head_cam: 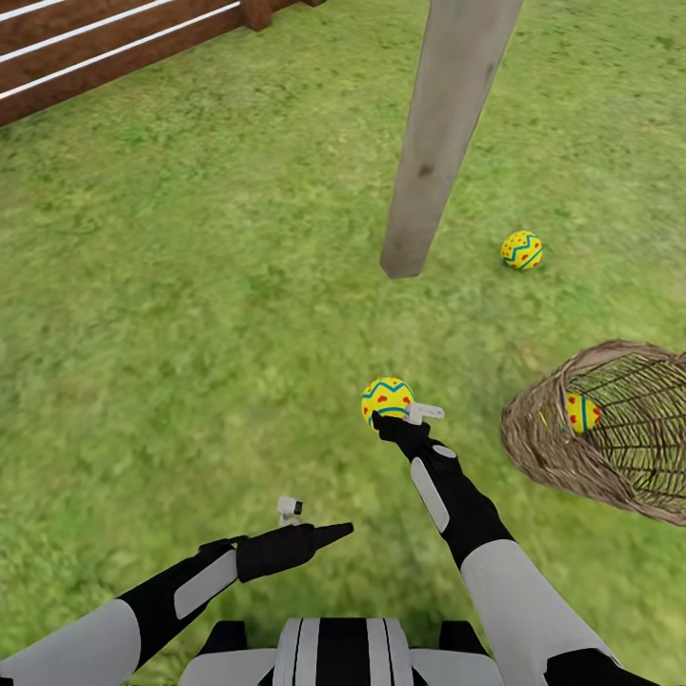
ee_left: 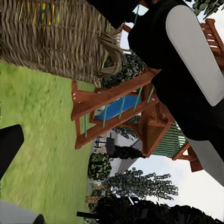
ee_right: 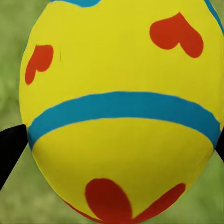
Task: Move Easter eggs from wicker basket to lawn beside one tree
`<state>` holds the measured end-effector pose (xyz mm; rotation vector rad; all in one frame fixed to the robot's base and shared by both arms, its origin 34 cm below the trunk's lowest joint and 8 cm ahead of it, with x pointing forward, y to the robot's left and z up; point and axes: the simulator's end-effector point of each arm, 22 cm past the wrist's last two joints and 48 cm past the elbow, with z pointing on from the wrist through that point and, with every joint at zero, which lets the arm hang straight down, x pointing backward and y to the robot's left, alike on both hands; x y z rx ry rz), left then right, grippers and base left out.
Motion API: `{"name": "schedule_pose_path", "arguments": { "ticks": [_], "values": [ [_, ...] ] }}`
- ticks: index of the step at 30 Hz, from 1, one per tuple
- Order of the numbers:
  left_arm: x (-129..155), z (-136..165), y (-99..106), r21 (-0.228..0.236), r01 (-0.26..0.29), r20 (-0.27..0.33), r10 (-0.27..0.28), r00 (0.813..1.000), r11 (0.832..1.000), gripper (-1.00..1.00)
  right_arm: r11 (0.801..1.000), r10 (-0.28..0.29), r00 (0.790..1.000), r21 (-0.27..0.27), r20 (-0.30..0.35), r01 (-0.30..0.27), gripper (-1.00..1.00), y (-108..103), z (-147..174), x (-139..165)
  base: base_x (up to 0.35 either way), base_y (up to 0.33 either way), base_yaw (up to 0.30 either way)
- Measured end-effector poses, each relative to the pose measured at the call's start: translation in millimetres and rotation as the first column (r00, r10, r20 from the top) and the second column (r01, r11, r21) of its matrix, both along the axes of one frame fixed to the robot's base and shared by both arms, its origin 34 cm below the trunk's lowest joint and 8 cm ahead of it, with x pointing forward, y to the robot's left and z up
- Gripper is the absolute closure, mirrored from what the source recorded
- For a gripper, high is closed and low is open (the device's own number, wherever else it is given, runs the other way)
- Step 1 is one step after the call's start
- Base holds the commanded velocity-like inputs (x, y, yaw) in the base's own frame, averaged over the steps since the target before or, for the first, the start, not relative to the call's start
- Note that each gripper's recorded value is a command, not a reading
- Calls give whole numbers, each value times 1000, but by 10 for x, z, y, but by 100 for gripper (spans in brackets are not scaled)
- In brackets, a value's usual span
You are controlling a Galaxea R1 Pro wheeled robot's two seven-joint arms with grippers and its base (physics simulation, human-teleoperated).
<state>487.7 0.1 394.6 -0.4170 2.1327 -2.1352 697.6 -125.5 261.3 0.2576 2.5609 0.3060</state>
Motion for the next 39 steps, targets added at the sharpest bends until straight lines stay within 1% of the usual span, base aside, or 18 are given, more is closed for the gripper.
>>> {"name": "schedule_pose_path", "arguments": {
  "ticks": [6, 9, 13, 15, 19, 23, 26, 28, 37, 39],
  "values": [
    [-36, -113, -23, -2, -1, -10, 1, 1000, 1000, -100, 1000, 1, 1000, 4, 0, -1, 100, 18, -116, -29, 0, 0, 0],
    [-64, -193, -34, -1, 0, -14, 0, 1000, 1000, -100, 1000, 15, 1000, 6, 1, -15, 100, 66, -188, -51, 0, 0, 0],
    [-101, -298, -37, -3, 2, -20, -2, 1000, 1000, -100, 1000, 19, 1000, 6, -1, -19, 100, 81, -299, -85, 0, 0, 0],
    [-119, -348, -38, -5, 2, -23, -2, 1000, 1000, -100, 1000, 20, 1000, 6, -4, -20, 100, 82, -359, -105, 0, 0, 0],
    [-123, -343, -53, -13, 1, -27, -2, 1000, 1000, -100, 1000, 19, 1000, -2, -3, -19, 100, 50, -380, -105, 0, 0, 0],
    [-148, -410, -54, -13, 2, -39, -3, 999, 1000, -100, 1000, 21, 1000, -6, -8, -21, 100, 68, -445, -131, 0, 0, 0],
    [-171, -475, -61, -10, 3, -44, -3, 999, 1000, -100, 1000, 18, 999, -10, 28, -18, 100, 34, -390, -4, 0, 0, 0],
    [-178, -485, -61, -10, 2, -46, -3, 999, 1000, -100, 1000, 18, 999, -11, 32, -18, 100, 27, -387, 8, 0, 0, 0],
    [-259, -727, -62, -11, 3, -60, -3, 998, 1000, -100, 1000, 20, 1000, -9, 23, -20, 100, 32, -651, -78, 0, 0, 0],
    [-267, -738, -61, -12, 2, -63, -3, 998, 1000, -100, 1000, 20, 1000, -9, 19, -20, 100, 31, -671, -93, 0, 0, 0]
  ]
}}
